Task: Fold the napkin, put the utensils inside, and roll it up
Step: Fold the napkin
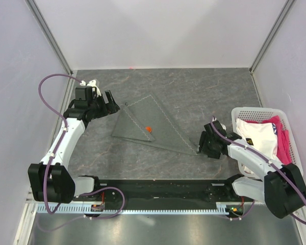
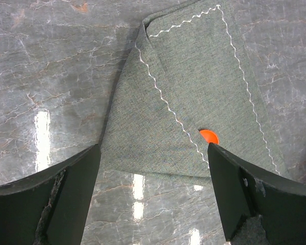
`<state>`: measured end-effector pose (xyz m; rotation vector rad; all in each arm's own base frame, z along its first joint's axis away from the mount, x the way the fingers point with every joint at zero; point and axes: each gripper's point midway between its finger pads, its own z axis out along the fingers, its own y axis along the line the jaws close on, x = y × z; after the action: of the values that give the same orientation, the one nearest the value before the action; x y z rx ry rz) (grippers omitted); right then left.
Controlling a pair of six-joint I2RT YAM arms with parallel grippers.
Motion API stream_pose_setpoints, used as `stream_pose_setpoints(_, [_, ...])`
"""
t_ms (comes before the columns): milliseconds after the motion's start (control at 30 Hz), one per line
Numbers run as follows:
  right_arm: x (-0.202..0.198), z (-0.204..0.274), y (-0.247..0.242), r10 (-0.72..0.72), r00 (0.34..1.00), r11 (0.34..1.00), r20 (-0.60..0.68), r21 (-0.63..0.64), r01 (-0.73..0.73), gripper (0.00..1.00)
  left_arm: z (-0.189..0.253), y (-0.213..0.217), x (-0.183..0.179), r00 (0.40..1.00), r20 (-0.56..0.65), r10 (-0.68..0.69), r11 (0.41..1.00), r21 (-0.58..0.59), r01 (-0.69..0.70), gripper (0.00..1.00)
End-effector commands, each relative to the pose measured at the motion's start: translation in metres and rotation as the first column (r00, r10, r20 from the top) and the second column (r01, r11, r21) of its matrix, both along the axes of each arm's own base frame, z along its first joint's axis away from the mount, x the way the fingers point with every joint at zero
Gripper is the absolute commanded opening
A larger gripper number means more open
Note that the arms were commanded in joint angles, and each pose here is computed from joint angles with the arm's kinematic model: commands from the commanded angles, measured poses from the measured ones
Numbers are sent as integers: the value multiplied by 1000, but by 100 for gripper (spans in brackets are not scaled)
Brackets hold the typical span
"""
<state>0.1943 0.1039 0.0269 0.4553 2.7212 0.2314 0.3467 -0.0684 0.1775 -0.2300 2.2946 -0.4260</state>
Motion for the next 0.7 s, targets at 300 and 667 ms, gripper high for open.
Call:
stream_pose_setpoints(300, [7, -8, -5, -6, 1000, 1000, 5, 20, 6, 56, 5, -2, 4, 999, 30, -45, 999, 6, 45, 93])
stream_pose_setpoints(667, [2, -16, -8, -9, 1000, 1000, -19, 10, 9, 47, 4, -3, 4, 998, 28, -48, 999, 3, 48, 93])
